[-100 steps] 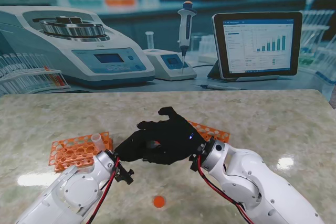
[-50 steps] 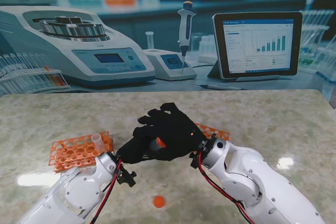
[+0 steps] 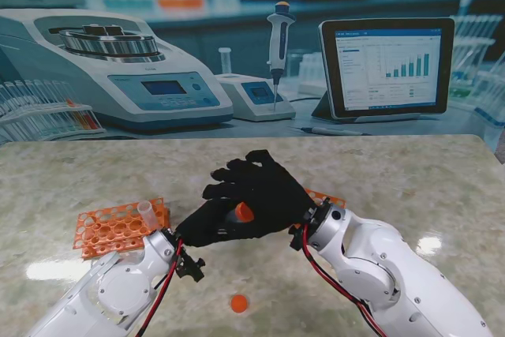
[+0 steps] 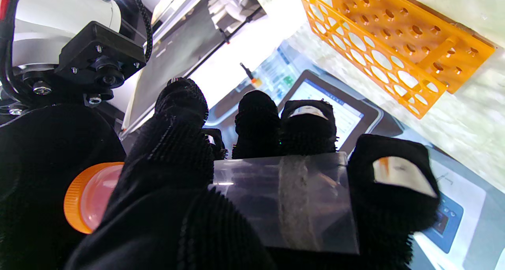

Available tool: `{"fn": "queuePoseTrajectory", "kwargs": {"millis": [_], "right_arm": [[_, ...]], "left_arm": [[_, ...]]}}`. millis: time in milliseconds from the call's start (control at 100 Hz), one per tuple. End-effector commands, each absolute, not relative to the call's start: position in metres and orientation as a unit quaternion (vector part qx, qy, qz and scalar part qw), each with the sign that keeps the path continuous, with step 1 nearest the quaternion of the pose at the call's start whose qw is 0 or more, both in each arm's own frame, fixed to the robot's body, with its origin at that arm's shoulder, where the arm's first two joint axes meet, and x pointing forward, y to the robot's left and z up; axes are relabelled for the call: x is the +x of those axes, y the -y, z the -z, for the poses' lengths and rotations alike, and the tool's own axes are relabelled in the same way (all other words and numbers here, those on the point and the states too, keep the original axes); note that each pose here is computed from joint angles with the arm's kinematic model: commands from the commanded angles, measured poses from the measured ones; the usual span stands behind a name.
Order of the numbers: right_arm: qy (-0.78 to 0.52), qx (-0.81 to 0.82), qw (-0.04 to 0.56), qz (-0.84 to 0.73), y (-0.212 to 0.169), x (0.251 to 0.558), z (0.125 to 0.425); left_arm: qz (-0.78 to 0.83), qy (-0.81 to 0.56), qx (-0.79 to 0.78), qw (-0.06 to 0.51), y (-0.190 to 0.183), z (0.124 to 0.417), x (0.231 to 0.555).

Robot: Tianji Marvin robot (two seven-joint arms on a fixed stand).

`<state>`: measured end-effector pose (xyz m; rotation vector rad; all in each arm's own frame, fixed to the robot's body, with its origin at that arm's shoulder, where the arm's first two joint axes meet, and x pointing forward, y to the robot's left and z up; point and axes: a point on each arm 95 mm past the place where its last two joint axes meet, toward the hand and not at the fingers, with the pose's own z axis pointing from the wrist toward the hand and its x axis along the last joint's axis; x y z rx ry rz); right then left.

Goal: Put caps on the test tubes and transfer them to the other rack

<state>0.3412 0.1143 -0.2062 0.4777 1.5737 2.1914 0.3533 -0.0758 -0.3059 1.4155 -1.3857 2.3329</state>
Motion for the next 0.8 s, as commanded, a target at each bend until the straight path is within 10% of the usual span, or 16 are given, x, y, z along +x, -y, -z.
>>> {"fn": "queuePoseTrajectory", "kwargs": {"millis": [0,790], "right_arm": [[-0.558,0.178,0.191,-0.787,-0.115,0.337,0.206],[-0.541,0.177,0.176,-0.803,-0.109,0.323,0.205]], "left_arm": [[-0.762,0.453,0.462,0.042,0.077,0.306,0.352],[-0.762,0.451,0.462,0.041,0.075,0.307,0.354]]}}
